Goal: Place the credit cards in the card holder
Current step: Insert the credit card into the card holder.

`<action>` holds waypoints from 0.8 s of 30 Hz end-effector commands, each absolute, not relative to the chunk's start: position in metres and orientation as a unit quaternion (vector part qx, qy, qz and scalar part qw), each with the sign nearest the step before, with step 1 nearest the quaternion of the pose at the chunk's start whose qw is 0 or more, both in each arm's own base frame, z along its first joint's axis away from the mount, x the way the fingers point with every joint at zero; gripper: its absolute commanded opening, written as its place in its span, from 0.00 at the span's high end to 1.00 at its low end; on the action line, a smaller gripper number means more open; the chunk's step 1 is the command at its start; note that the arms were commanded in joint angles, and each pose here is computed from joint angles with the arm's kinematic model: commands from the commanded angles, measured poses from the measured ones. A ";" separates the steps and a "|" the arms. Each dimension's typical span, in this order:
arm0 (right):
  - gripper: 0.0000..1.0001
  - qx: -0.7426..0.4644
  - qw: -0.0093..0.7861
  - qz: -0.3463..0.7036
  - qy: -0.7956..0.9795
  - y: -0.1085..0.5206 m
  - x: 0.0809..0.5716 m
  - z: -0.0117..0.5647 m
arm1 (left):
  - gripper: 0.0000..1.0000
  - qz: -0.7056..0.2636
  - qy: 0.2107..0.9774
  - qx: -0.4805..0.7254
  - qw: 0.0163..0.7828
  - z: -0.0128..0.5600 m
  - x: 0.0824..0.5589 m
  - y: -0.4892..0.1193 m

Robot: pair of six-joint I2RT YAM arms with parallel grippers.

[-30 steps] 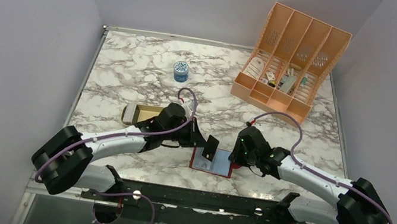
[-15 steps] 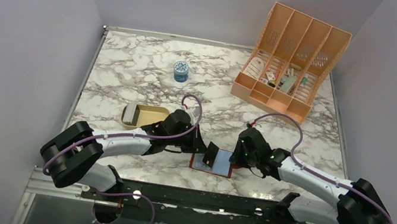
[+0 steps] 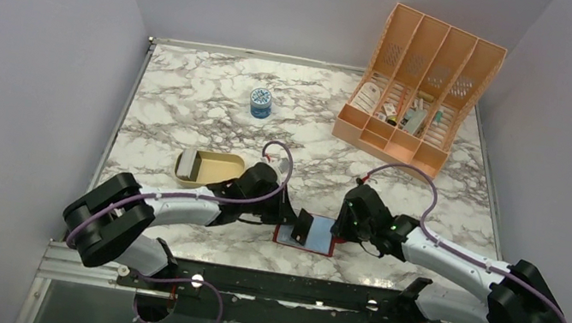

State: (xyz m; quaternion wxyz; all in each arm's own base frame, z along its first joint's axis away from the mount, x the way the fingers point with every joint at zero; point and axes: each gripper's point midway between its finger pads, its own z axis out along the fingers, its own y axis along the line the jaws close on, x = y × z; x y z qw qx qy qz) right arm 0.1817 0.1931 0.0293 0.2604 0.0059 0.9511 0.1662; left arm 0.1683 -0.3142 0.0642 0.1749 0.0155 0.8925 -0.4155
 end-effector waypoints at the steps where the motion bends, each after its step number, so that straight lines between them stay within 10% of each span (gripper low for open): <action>1: 0.76 0.015 0.275 0.170 0.946 0.193 0.185 0.032 | 1.00 -0.409 0.894 0.004 0.184 0.058 0.172 -0.314; 24: 0.76 0.031 0.250 0.200 0.947 0.199 0.173 0.026 | 1.00 -0.389 0.900 -0.008 0.196 0.043 0.169 -0.322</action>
